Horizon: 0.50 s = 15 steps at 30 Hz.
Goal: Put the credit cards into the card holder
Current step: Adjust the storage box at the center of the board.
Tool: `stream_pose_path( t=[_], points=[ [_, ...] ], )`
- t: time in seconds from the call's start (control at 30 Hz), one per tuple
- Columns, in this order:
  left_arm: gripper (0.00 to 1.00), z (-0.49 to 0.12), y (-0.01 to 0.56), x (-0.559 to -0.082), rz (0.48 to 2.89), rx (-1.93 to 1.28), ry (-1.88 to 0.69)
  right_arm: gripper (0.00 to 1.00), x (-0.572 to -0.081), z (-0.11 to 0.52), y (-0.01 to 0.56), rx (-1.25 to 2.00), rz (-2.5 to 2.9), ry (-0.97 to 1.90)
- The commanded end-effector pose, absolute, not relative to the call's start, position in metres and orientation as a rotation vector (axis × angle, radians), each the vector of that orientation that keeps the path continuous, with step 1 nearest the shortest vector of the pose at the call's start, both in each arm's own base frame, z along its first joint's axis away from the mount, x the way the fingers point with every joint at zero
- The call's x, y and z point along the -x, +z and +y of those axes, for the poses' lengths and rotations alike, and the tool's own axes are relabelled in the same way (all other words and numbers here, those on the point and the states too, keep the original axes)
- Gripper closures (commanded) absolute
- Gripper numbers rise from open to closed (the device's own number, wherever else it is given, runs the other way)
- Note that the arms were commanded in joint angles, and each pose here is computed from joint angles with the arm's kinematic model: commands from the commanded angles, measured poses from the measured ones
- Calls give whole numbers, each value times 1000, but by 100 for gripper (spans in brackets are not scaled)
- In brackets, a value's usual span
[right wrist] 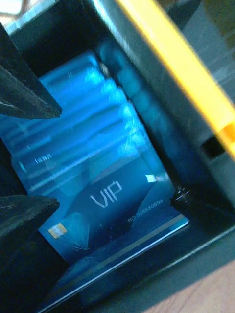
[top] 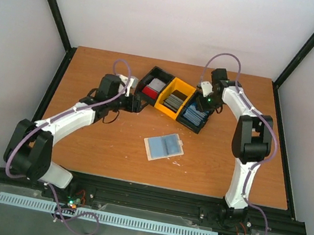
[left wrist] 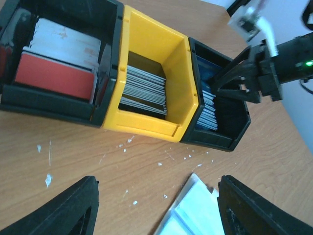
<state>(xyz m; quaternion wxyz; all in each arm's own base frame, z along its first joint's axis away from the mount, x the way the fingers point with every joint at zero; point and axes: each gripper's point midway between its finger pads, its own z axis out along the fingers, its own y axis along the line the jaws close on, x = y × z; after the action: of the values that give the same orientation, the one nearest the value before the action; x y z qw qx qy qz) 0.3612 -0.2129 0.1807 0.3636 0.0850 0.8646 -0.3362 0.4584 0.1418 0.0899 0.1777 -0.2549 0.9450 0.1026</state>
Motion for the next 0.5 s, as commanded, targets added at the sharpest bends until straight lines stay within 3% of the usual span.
stream_pose_path(
  t=[0.0,0.47],
  points=[
    [32,-224,209,-382,2092,-350,-846,58,-472,125,70,731,2716,215],
    [33,-230,196,-402,2130,-363,-819,57,-483,129,48,739,2745,245]
  ],
)
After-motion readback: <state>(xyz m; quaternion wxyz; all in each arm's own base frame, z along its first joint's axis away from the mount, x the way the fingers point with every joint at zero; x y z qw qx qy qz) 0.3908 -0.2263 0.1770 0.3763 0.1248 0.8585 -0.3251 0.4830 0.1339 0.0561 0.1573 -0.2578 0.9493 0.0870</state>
